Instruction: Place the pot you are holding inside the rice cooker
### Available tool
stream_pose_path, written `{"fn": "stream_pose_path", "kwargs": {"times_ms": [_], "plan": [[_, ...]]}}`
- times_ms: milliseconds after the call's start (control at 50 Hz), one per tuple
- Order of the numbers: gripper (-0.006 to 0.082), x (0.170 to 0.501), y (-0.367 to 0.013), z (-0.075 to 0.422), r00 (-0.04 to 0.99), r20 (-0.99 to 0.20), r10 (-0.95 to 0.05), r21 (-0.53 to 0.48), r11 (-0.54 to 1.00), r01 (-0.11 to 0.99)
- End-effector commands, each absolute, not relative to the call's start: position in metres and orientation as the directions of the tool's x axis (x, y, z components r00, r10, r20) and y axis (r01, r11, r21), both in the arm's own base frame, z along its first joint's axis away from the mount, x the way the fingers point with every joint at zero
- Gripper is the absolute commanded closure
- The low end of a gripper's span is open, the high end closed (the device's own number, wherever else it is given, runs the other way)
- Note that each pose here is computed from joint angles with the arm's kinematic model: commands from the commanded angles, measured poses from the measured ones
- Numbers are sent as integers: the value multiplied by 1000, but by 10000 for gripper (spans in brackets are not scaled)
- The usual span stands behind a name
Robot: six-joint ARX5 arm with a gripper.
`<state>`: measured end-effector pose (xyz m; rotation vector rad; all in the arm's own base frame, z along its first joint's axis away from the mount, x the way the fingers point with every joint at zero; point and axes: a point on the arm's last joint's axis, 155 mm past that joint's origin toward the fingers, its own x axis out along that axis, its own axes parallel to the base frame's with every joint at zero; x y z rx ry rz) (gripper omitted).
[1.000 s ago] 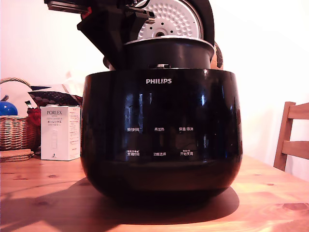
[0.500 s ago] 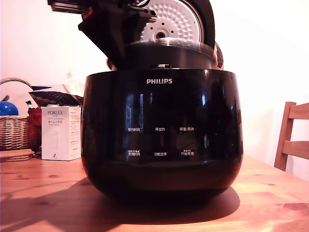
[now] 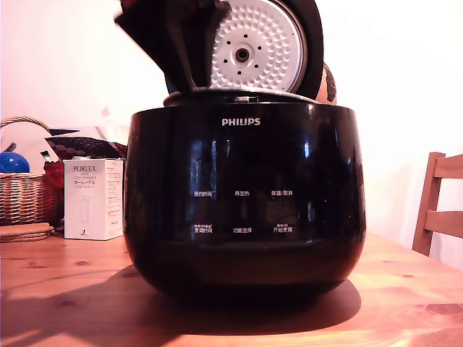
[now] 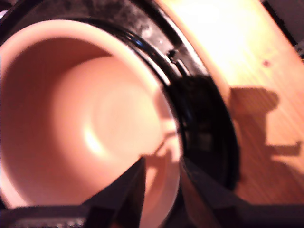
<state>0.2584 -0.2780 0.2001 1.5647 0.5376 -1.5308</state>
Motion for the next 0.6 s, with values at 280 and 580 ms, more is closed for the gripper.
{"fn": "stream_pose_path", "kwargs": {"times_ms": [280,580], "plan": [[792,261,-270,210,213,-950,-228,295,-436,850],[789,273,-258,210,238,-950,-203,250,-36,968]]}}
